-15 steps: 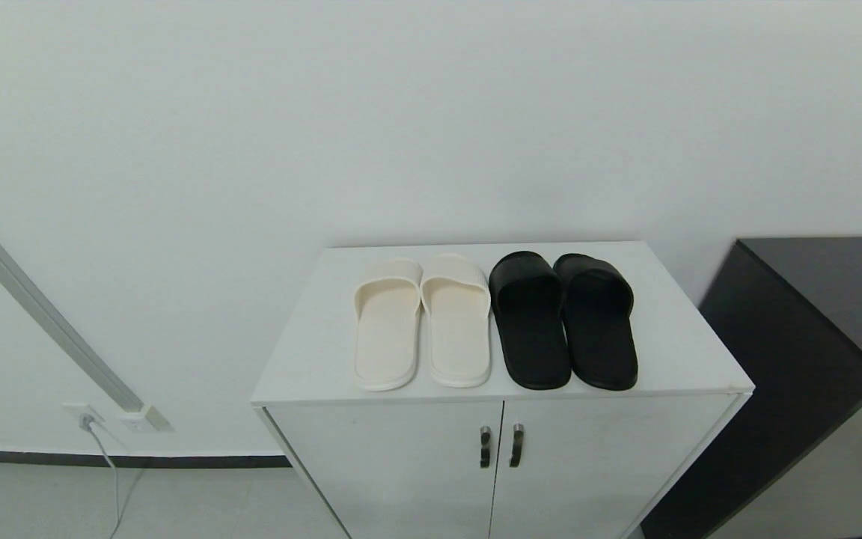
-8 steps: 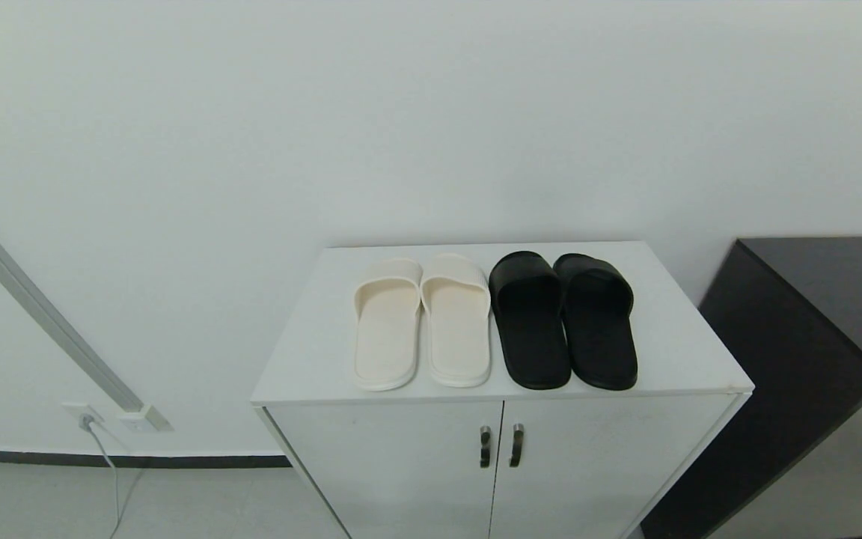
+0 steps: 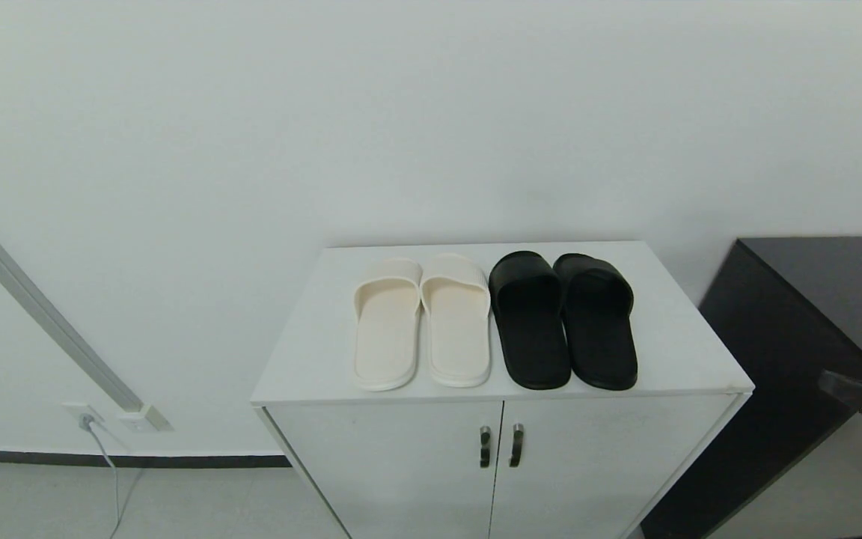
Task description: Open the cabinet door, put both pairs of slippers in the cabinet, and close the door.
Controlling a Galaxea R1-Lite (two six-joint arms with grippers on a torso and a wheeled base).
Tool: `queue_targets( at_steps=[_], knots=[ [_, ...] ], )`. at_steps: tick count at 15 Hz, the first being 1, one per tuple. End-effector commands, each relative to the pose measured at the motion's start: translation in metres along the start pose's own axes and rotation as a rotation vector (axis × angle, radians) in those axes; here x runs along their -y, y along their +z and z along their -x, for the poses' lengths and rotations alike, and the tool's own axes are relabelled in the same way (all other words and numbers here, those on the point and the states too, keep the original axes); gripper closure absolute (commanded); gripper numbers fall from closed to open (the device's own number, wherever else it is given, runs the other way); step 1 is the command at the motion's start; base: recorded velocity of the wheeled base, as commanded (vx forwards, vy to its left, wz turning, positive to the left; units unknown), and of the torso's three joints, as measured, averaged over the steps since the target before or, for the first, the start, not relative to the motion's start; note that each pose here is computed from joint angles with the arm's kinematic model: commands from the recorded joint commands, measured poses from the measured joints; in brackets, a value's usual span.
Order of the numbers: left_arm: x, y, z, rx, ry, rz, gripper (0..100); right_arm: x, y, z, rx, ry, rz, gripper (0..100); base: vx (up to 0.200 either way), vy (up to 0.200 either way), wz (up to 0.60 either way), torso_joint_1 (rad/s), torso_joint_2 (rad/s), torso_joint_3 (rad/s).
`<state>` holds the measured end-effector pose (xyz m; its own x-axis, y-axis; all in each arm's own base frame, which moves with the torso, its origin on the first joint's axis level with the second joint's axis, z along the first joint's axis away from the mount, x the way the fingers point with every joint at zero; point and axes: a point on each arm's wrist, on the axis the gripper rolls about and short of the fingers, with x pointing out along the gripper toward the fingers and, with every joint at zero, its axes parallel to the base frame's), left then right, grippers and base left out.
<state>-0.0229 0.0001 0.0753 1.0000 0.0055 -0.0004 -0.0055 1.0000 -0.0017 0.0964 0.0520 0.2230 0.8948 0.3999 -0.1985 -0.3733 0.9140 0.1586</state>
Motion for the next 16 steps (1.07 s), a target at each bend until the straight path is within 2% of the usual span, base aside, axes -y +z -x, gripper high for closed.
queue_targets(
  at_steps=[1, 5, 8, 10, 16],
  knots=[
    [0.000, 0.000, 0.000, -0.001, 0.001, 0.000, 100, -0.035, 0.002, -0.062, -0.083, -0.032, 0.002, 0, 0.000, 0.000, 0.00, 0.000, 0.00, 0.000],
    [0.000, 0.000, 0.000, -0.001, 0.001, 0.001, 100, -0.054, 0.005, -0.112, -0.080, -0.093, 0.014, 0, 0.000, 0.000, 0.00, 0.000, 0.00, 0.000],
    [0.000, 0.000, 0.000, -0.001, 0.001, 0.001, 100, -0.075, 0.009, -0.134, -0.067, -0.124, -0.010, 0, 0.000, 0.000, 0.00, 0.000, 0.00, 0.000],
    [0.000, 0.000, 0.000, -0.001, 0.001, 0.000, 100, -0.079, 0.005, -0.148, -0.072, -0.173, 0.000, 0, 0.000, 0.000, 0.00, 0.000, 0.00, 0.000],
    [0.000, 0.000, 0.000, -0.001, 0.001, 0.001, 100, -0.097, -0.011, -0.202, 0.018, -0.284, -0.006, 0, 0.000, 0.000, 0.00, 0.000, 0.00, 0.000]
  ],
)
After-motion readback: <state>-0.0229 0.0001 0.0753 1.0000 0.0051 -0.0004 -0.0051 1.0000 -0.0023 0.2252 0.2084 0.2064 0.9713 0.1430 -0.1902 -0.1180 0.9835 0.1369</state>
